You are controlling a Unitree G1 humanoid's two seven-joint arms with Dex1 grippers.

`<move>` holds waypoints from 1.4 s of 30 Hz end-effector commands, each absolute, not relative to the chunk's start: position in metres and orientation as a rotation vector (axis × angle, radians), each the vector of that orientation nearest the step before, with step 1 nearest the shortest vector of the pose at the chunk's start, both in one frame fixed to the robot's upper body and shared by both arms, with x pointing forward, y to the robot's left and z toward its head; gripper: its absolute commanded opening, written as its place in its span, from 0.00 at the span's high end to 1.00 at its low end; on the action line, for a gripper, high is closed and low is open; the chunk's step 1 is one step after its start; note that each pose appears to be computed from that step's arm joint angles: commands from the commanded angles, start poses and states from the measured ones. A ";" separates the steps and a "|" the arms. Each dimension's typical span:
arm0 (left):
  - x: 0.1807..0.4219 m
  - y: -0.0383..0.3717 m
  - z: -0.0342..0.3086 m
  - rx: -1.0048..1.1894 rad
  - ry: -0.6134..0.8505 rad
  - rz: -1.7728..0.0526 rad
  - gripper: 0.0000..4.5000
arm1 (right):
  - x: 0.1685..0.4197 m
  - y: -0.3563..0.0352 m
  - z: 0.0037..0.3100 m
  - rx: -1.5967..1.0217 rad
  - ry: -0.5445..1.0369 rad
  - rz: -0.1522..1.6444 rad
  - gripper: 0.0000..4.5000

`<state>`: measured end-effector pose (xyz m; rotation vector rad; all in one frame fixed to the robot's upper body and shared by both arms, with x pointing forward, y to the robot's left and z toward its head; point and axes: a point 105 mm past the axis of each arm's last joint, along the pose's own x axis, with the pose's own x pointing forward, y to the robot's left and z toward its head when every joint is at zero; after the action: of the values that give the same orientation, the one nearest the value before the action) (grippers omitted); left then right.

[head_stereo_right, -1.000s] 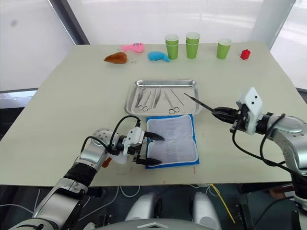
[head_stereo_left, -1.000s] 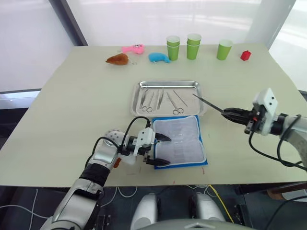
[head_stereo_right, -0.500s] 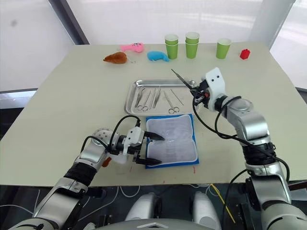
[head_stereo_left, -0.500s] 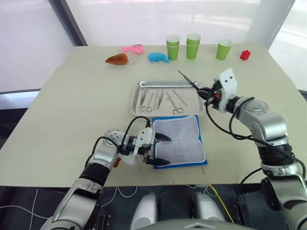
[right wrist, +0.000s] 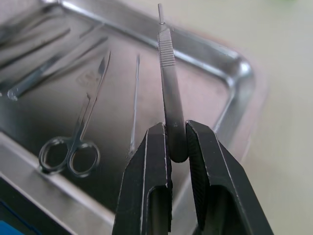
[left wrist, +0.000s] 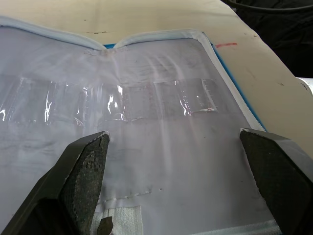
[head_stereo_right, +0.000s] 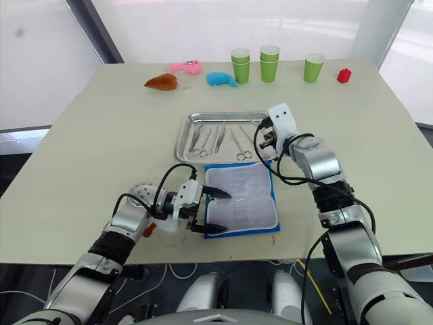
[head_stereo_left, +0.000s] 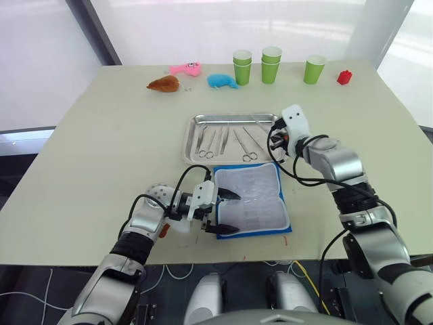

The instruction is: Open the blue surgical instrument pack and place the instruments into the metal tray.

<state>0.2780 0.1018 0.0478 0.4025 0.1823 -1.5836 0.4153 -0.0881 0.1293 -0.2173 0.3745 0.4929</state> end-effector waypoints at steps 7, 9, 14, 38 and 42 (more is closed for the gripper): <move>0.252 0.114 -0.004 0.329 0.439 -1.580 0.00 | 0.425 -0.081 0.123 -0.172 0.400 0.426 1.00; 0.251 0.114 -0.004 0.328 0.438 -1.580 0.00 | 0.426 -0.081 0.120 -0.169 0.412 0.413 1.00; 0.251 0.113 -0.003 0.326 0.438 -1.579 0.00 | 0.427 -0.080 0.119 -0.176 0.417 0.415 1.00; 0.260 0.111 0.030 0.335 0.293 -1.576 0.00 | 0.393 -0.085 0.196 -0.216 0.046 0.617 0.01; 0.267 0.109 0.054 0.320 0.197 -1.567 0.00 | 0.375 -0.086 0.211 -0.156 -0.088 0.713 0.01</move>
<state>0.2737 0.1089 0.0608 0.3724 0.1570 -1.5486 0.3841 -0.0880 0.1830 -0.1748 0.0499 0.6687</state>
